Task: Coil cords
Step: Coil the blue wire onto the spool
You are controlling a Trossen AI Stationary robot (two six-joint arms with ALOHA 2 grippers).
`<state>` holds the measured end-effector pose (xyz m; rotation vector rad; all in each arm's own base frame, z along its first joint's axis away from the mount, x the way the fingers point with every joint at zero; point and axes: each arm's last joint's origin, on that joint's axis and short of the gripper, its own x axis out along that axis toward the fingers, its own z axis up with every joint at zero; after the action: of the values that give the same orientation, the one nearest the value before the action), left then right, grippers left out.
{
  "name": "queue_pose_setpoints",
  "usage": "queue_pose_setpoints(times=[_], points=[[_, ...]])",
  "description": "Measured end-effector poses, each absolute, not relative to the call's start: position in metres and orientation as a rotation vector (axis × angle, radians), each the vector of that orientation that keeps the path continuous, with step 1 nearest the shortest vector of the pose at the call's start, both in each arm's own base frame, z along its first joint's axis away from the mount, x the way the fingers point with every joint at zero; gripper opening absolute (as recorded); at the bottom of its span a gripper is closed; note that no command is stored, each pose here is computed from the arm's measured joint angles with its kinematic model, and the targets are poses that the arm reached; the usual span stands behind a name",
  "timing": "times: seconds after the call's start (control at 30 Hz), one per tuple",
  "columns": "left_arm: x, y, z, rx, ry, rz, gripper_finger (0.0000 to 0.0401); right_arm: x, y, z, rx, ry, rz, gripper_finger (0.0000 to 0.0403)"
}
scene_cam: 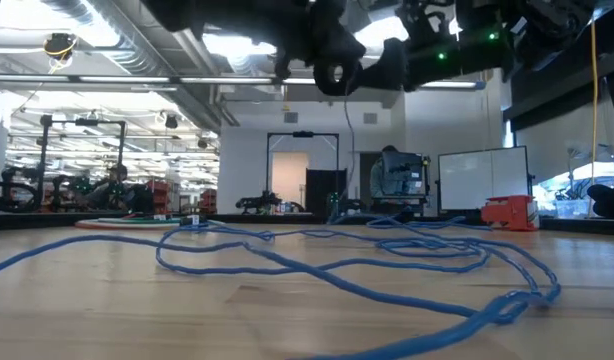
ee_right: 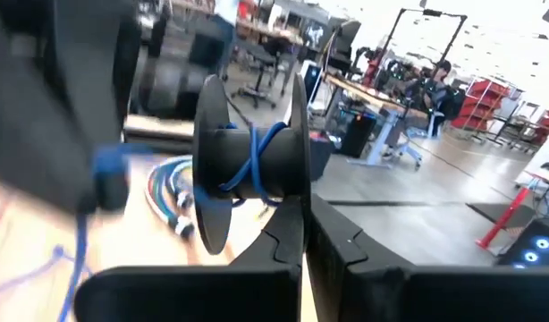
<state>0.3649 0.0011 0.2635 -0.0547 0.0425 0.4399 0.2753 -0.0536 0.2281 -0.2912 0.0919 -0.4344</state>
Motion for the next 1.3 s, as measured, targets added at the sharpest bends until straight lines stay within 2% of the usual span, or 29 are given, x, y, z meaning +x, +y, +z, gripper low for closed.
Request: queue_pose_setpoints(times=[0.23, 0.33, 0.53, 0.73, 1.07, 1.17, 1.3], points=[[0.345, 0.009, 0.285, -0.016, 0.090, 0.467, 0.0001, 0.275, -0.053, 0.222, -0.316, 0.165, -0.415, 0.0003], [0.333, 0.016, 0.289, 0.012, 0.186, 0.484, 0.0001, 0.275, -0.053, 0.221, -0.316, 0.179, -0.406, 0.0003], [0.314, 0.029, 0.282, 0.033, 0.393, 0.520, 0.0001, 0.275, -0.052, 0.219, -0.306, 0.186, -0.378, 0.0003], [0.312, 0.032, 0.274, 0.094, 0.496, 0.518, 0.0001, 0.277, -0.051, 0.220, -0.235, 0.153, -0.321, 0.0003], [0.311, 0.034, 0.273, 0.239, 0.544, 0.504, 0.0002, 0.286, -0.052, 0.237, -0.214, 0.159, -0.316, 0.0003], [0.310, 0.036, 0.273, 0.238, 0.550, 0.509, 0.0017, 0.288, -0.053, 0.239, -0.212, 0.170, -0.317, 0.0003], [0.310, 0.037, 0.271, 0.236, 0.560, 0.509, 0.0067, 0.288, -0.053, 0.241, -0.211, 0.184, -0.315, 0.0003]])
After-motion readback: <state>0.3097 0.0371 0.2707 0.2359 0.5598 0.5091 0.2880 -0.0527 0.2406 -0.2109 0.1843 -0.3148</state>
